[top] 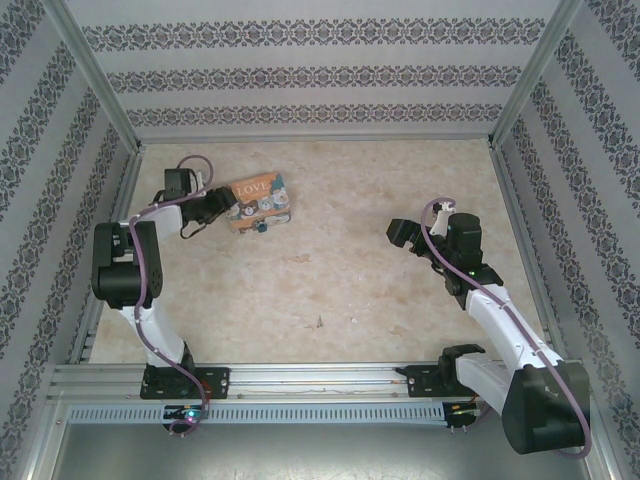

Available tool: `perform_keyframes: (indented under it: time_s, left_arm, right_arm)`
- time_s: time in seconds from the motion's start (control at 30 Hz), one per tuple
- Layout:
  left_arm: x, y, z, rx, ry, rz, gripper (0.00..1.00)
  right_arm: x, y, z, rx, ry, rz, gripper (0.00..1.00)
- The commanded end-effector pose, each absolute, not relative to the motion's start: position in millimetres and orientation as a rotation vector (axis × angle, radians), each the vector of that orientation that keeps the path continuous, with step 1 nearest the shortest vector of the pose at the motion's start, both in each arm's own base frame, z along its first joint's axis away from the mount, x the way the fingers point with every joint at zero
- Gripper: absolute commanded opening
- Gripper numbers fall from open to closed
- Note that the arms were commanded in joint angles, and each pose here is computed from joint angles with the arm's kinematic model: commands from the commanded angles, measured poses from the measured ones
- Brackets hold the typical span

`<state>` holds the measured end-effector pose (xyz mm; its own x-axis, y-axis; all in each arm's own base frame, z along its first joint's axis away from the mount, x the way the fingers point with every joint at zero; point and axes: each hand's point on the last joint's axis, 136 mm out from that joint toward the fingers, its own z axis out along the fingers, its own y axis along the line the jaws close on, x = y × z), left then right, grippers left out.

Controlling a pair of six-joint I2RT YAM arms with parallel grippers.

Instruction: Unlock the padlock with the key

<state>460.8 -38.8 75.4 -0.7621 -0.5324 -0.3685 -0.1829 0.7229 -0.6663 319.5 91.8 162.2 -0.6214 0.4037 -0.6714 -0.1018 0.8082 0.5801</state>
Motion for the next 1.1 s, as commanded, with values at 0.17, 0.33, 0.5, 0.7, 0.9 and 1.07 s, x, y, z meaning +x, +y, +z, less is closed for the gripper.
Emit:
perform_keyframes:
  time_s: [0.17,0.33,0.5,0.7,0.9,1.07]
  left_arm:
    - [403.7,-85.6,38.2,-0.632,2.506,-0.853,0.50]
    - [385.1,-111.0,34.7,-0.609,2.509,-0.856,0.49]
    - [373.6,-141.0,28.2,-0.502,2.557,-0.873,0.49]
    - [368.7,-170.9,29.3,-0.274,2.606,-0.870,0.48]
    - [368.0,-196.6,35.4,0.023,2.625,-0.937,0.48]
    - [370.2,-208.2,41.2,0.244,2.638,-0.954,0.48]
  right_arm:
    - [315.8,101.7,167.6,0.165,2.132,0.778,0.98]
    - [309.9,104.3,162.9,0.161,2.143,0.795,0.98]
    - [304.8,106.3,158.1,0.147,2.156,0.806,0.98]
    - [298.1,108.6,157.2,0.120,2.162,0.818,0.98]
    - [291.4,112.5,156.5,0.110,2.165,0.850,0.98]
    - [288.2,115.7,155.5,0.103,2.175,0.875,0.98]
